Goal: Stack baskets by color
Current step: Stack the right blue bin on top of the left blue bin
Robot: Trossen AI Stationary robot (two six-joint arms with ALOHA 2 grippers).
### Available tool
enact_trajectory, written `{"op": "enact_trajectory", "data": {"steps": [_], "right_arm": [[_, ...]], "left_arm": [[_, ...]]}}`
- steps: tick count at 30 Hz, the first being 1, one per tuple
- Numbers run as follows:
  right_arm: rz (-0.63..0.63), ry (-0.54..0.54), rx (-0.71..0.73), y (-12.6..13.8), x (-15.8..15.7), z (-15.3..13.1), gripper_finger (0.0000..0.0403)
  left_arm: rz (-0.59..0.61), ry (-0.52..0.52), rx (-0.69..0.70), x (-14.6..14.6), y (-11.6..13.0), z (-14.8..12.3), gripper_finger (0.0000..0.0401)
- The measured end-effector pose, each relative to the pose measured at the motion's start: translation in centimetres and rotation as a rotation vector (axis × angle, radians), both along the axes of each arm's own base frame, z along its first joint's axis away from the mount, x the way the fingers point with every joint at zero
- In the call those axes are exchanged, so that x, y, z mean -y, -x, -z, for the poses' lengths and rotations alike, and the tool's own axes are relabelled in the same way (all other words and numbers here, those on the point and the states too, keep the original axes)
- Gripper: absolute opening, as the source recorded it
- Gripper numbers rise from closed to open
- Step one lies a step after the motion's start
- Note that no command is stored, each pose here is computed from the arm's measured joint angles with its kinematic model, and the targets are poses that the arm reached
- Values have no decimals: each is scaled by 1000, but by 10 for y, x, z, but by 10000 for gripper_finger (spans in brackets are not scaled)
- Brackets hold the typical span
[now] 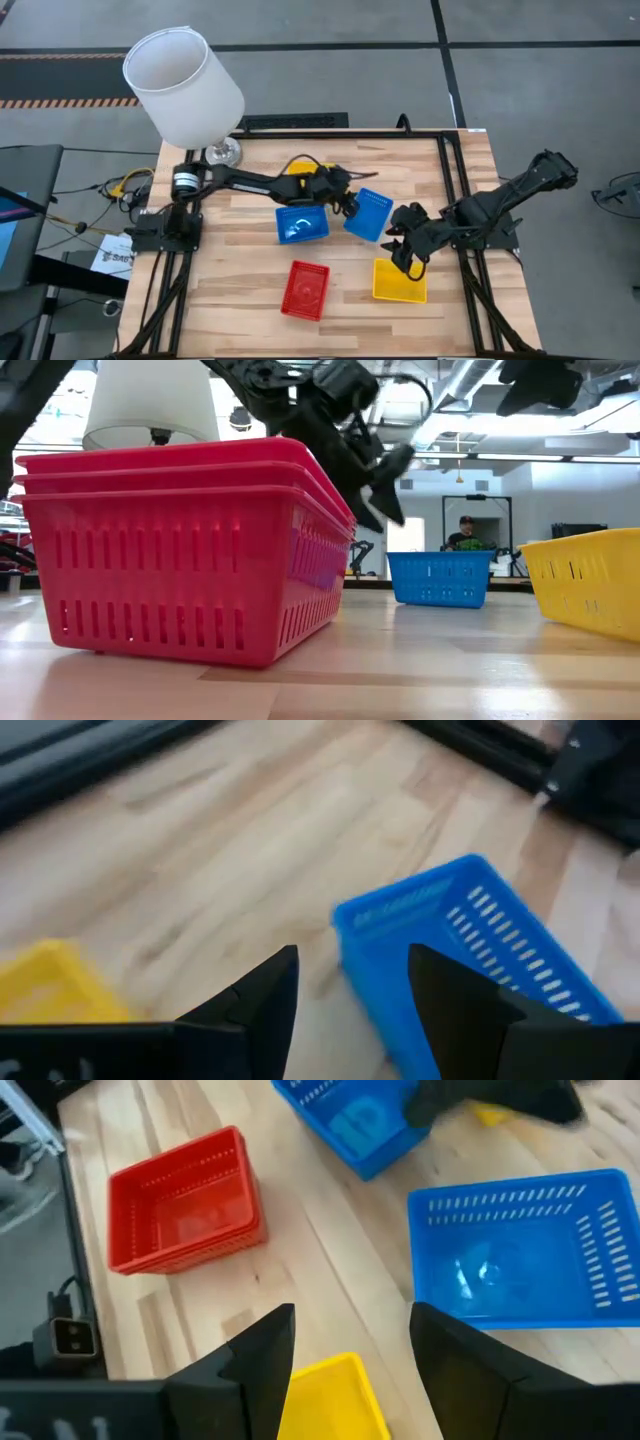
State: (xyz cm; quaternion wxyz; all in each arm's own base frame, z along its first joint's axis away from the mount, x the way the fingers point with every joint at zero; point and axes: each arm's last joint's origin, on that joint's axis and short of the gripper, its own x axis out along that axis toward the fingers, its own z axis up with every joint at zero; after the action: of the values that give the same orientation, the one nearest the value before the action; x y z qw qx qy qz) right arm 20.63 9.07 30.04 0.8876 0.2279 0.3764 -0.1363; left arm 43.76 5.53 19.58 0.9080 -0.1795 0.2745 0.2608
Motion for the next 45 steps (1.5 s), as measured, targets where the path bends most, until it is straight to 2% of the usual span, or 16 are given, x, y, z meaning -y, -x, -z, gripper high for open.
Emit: {"op": "enact_trajectory", "data": {"steps": [9,17,20,27,32,39,45], "right_arm": [[-27,16,9,4,-9,0,224],[-40,16,13,5,-12,0,224],[-44,19,11,5,-12,0,224],[-43,21,12,5,-12,0,224],[-23,45,24,5,-11,0,224],[0,76,29,6,-10,0,224],[2,83,20,7,-9,0,224]], "left_arm": [[34,4,-85,20,-33,29,178],[36,42,-152,22,-39,38,169],[38,49,-153,22,-39,39,133],[79,44,-156,24,-40,39,13],[89,43,-141,24,-41,37,3],[120,20,-64,29,-46,12,1],[174,-54,-49,33,-51,-48,0]]}}
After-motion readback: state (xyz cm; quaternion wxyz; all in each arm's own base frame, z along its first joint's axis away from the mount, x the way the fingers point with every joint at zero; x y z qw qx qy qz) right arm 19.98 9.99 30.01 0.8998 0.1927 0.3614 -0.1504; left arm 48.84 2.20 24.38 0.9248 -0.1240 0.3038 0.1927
